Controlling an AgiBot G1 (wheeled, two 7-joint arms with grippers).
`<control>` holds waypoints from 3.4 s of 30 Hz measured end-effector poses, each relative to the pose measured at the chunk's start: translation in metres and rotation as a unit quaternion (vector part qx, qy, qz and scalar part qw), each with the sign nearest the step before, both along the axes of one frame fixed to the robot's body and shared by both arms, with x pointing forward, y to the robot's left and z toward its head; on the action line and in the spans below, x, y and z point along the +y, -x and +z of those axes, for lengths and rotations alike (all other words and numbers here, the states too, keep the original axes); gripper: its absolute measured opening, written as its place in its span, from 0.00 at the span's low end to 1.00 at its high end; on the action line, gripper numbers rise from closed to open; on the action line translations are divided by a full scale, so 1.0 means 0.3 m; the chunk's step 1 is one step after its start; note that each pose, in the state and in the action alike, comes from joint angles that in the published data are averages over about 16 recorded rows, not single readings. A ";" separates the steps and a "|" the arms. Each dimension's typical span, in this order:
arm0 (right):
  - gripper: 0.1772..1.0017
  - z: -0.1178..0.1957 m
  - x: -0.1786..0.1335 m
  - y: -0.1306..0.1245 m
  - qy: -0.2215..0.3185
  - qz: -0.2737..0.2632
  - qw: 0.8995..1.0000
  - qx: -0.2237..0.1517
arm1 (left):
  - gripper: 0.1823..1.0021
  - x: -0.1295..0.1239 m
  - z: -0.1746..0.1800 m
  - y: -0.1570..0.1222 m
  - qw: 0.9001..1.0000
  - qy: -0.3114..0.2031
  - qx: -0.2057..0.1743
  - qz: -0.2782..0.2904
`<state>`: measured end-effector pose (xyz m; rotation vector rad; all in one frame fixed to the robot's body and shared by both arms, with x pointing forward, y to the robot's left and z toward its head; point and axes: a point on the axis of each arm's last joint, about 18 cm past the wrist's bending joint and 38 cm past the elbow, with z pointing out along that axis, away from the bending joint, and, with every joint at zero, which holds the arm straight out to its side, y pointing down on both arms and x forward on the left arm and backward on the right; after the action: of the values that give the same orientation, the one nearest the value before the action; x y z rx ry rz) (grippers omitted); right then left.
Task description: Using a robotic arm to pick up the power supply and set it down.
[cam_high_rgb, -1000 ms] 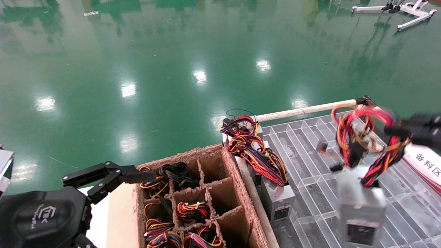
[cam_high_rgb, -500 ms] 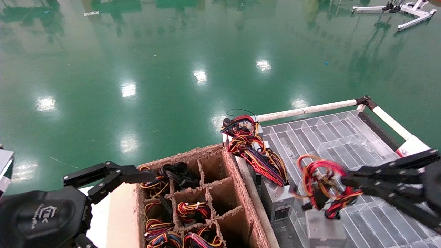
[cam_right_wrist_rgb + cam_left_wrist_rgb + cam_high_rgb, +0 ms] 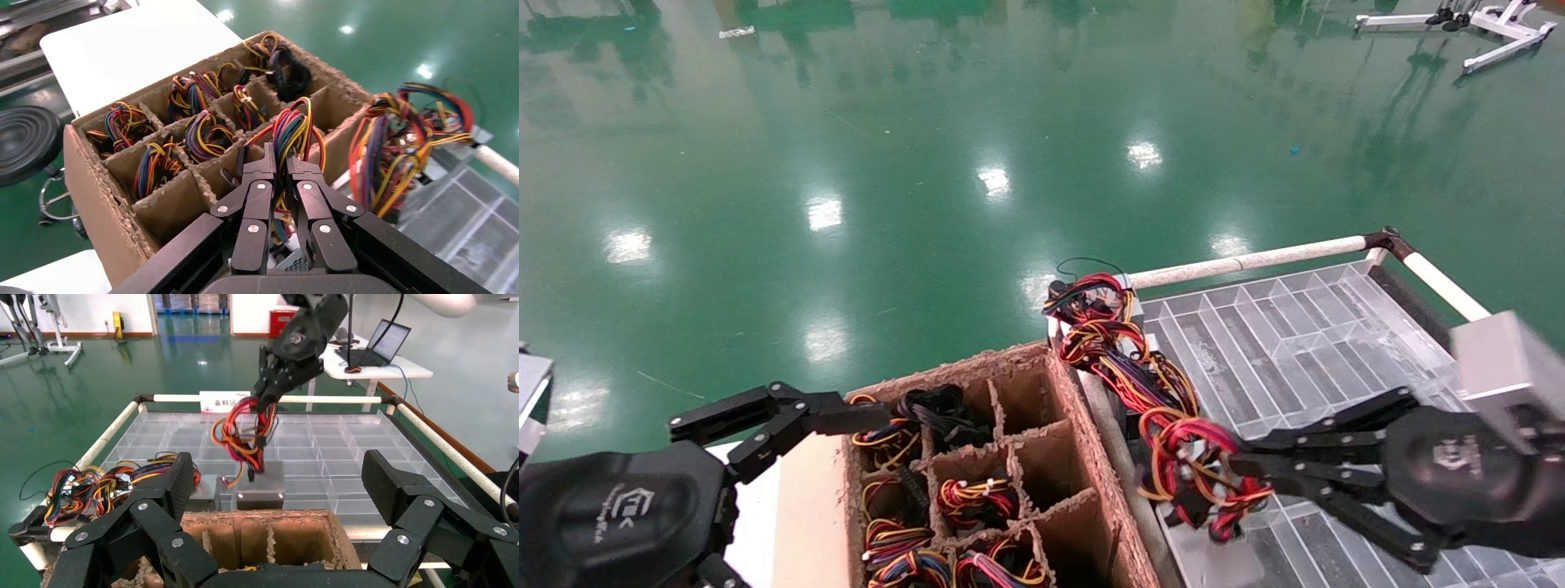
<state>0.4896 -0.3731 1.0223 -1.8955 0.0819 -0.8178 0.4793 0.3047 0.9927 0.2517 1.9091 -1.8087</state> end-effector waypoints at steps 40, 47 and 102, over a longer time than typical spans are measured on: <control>0.03 -0.245 -0.168 -0.061 -0.040 -0.054 0.996 0.061 | 1.00 0.000 0.000 0.000 1.000 0.000 0.000 0.000; 0.06 -0.249 -0.171 -0.061 -0.039 -0.055 0.996 0.062 | 1.00 0.000 0.000 0.000 1.000 0.000 0.000 0.000; 1.00 -0.096 0.081 0.017 -0.106 0.114 0.988 -0.005 | 1.00 0.001 0.000 -0.001 1.000 0.000 0.000 0.001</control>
<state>0.4845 -0.3487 0.9934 -1.6643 -0.0535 -0.6369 0.4795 0.3050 0.9927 0.2500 1.9083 -1.8089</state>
